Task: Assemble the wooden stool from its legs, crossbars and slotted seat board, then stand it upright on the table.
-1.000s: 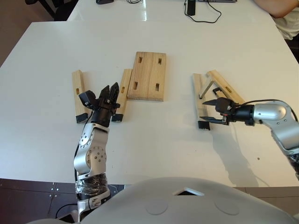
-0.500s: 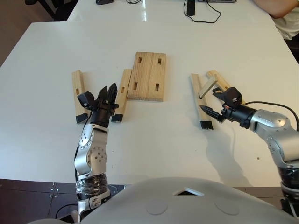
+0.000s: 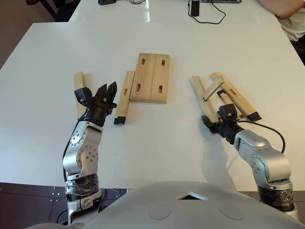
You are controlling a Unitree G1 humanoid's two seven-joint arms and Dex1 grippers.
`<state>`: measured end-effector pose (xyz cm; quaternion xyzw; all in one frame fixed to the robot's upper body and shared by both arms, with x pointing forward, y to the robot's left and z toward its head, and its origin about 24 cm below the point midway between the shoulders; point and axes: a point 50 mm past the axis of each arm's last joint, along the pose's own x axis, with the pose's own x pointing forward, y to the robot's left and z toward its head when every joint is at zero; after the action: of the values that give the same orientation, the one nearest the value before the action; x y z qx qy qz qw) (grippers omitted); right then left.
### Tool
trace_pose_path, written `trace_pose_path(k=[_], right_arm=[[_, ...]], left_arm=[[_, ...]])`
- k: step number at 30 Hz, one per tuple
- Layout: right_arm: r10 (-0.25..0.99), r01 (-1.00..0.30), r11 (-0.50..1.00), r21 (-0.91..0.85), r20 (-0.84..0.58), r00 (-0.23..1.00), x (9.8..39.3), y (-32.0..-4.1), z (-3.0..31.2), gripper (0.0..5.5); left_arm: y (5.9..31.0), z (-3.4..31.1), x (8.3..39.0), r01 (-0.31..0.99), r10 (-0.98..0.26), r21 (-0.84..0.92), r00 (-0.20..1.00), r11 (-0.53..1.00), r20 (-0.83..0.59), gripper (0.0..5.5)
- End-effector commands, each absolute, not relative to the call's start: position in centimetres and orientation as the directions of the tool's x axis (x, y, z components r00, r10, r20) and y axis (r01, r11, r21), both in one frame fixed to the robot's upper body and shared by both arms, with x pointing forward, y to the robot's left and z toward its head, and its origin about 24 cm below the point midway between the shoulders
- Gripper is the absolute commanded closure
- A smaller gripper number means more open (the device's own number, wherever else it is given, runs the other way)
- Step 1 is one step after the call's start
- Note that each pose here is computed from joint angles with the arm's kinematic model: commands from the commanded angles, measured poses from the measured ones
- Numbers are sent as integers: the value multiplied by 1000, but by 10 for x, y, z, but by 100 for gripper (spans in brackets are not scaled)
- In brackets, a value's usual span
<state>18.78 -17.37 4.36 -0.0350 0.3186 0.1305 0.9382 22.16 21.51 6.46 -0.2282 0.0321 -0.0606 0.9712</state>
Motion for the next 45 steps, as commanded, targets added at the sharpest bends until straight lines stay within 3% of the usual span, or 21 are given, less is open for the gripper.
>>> trace_pose_path(k=[1,7,12,18,21,23,25,27,30,35,40,45], right_arm=[[203,-265,964,7,-663,721,190,-172,33,193],[193,-273,962,-22,-654,731,198,-171,32,277],[189,-271,962,-41,-616,765,197,-169,34,341],[196,-243,970,-12,-551,811,200,-162,41,345],[235,-222,972,79,-409,882,226,-163,65,345],[365,-292,917,272,-276,889,246,-158,91,345],[550,-444,770,459,-125,826,255,-150,115,345],[660,-547,621,561,3,752,264,-150,136,345],[777,-686,428,588,148,612,269,-151,165,345],[861,-817,183,547,312,402,267,-158,209,345],[908,-865,31,501,348,234,258,-158,236,345],[942,-874,-53,482,316,117,248,-149,241,345]], left_arm=[[220,69,228,112,-136,-434,990,894,-26,317],[219,69,229,81,-100,-420,995,904,-24,317],[228,89,245,38,-38,-359,999,932,9,317],[243,124,266,-5,32,-296,996,955,86,317],[240,151,277,78,-21,-363,987,928,158,317],[232,177,281,202,-94,-441,962,874,256,317],[221,197,283,358,-202,-485,917,798,345,317],[210,209,281,486,-305,-486,862,727,405,287],[196,218,281,608,-409,-501,790,616,456,240],[166,230,271,770,-573,-514,630,378,524,176],[155,236,256,834,-644,-508,512,214,569,176],[142,245,242,874,-689,-474,408,105,599,176]])
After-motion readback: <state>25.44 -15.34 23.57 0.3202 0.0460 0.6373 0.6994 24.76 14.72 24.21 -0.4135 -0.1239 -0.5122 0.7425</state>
